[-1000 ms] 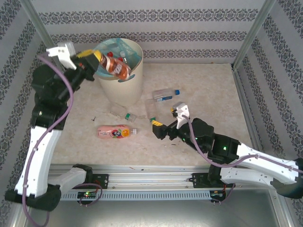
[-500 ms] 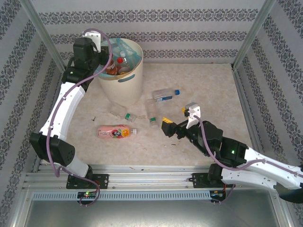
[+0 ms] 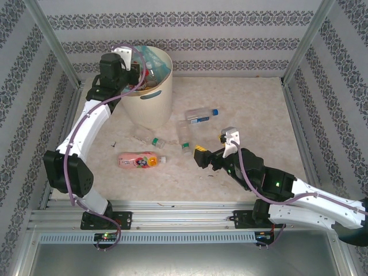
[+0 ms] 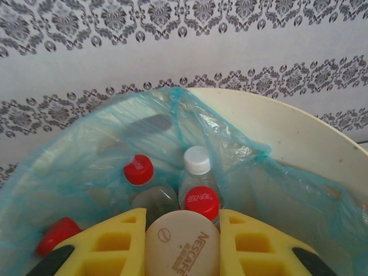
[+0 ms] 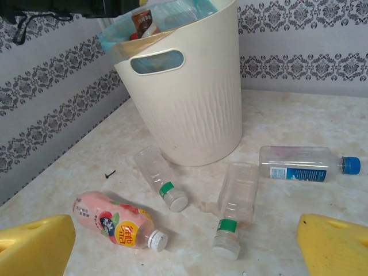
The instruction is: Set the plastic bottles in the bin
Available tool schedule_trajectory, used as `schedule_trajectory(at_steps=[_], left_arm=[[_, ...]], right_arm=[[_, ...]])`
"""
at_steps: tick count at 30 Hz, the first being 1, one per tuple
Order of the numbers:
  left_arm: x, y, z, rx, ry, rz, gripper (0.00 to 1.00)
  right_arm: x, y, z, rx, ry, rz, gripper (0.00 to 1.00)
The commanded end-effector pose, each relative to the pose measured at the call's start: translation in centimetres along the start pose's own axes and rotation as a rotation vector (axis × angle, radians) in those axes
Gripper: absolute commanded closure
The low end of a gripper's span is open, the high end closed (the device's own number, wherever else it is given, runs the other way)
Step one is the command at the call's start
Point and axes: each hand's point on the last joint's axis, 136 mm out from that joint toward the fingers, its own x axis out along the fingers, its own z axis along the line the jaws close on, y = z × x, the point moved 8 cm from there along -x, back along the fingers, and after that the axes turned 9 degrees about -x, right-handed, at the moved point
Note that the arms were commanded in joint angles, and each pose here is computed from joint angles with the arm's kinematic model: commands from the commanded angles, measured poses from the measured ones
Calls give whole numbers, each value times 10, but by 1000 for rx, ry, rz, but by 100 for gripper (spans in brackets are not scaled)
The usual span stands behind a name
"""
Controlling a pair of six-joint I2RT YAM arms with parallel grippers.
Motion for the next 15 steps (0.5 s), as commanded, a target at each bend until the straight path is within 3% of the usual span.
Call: schedule_trajectory(at_steps=[1,6,15], left_arm=[[14,14,16,-23,-41,32,100],[22,13,13,-38,13,41,100],[42,64,17,-39,29,153,100]], right_arm=[[2,6,-2,18,7,15,2],[2,5,-2,20,7,13,2],[3,10,-3,26,9,24,2]])
